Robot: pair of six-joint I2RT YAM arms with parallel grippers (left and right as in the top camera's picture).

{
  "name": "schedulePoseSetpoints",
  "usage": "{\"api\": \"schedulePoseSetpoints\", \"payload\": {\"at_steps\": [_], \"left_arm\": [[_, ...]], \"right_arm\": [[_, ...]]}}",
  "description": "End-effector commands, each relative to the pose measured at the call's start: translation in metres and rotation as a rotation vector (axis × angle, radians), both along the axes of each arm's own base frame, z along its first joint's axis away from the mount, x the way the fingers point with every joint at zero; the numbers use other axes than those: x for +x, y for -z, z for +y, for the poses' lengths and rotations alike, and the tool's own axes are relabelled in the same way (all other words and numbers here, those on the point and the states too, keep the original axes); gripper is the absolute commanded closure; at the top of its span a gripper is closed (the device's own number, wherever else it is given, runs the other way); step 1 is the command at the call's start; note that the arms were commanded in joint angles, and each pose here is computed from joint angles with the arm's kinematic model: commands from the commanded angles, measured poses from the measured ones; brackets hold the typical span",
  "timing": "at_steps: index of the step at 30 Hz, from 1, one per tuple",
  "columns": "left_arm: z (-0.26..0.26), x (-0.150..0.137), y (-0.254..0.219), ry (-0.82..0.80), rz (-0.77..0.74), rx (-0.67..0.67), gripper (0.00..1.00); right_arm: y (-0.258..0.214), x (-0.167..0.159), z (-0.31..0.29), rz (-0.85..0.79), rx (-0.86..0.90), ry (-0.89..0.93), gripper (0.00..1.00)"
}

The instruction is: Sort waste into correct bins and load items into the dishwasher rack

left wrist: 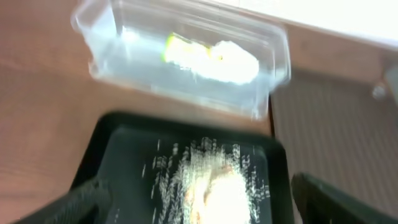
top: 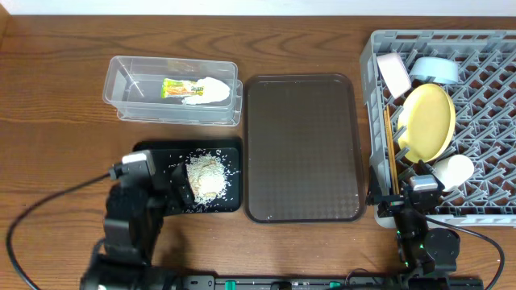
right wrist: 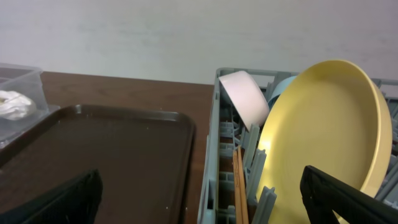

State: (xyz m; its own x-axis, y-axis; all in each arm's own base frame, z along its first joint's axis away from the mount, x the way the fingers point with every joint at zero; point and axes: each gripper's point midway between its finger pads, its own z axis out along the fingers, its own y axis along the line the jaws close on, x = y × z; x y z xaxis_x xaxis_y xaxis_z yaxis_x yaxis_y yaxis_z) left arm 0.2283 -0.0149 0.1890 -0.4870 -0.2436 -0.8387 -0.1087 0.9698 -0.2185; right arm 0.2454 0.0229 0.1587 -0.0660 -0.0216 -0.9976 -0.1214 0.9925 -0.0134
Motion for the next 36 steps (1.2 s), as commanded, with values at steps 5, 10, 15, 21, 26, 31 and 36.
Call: {"api": "schedulePoseSetpoints", "payload": {"at_steps": [5,10,15,21,26,31,36], "left_arm": [[0.012,0.009,0.030,-0.047,-0.256,-0.020,0.07],[0.016,0.015,0.026,-0.068,-0.406,-0.032,0.06],[0.015,0.017,0.043,-0.049,-0.407,-0.015,0.06],[0.001,0.015,0.052,0.083,-0.373,0.116,0.06],[0.001,0.015,0.052,0.083,-0.373,0.116,0.06],[0.001,0.015,0.052,0.083,-0.373,0.116,0.06],[0.001,0.015,0.052,0.083,-0.373,0.116,0.06]], "right_arm": [[0.000,0.000,-0.001,-0.004,-0.015,0.002,0.01],[0.000,0.000,-0.001,-0.004,-0.015,0.002,0.01],[0.000,0.000,-0.001,-0.004,-0.015,0.002,0.01],[0.000,0.000,-0.001,-0.004,-0.014,0.002,0.01],[0.000,0.000,-0.001,-0.004,-0.015,0.002,0.01],[0.000,0.000,-0.001,-0.004,-0.015,0.002,0.01],[0.000,0.000,-0.001,-0.004,-0.015,0.002,0.01]]}}
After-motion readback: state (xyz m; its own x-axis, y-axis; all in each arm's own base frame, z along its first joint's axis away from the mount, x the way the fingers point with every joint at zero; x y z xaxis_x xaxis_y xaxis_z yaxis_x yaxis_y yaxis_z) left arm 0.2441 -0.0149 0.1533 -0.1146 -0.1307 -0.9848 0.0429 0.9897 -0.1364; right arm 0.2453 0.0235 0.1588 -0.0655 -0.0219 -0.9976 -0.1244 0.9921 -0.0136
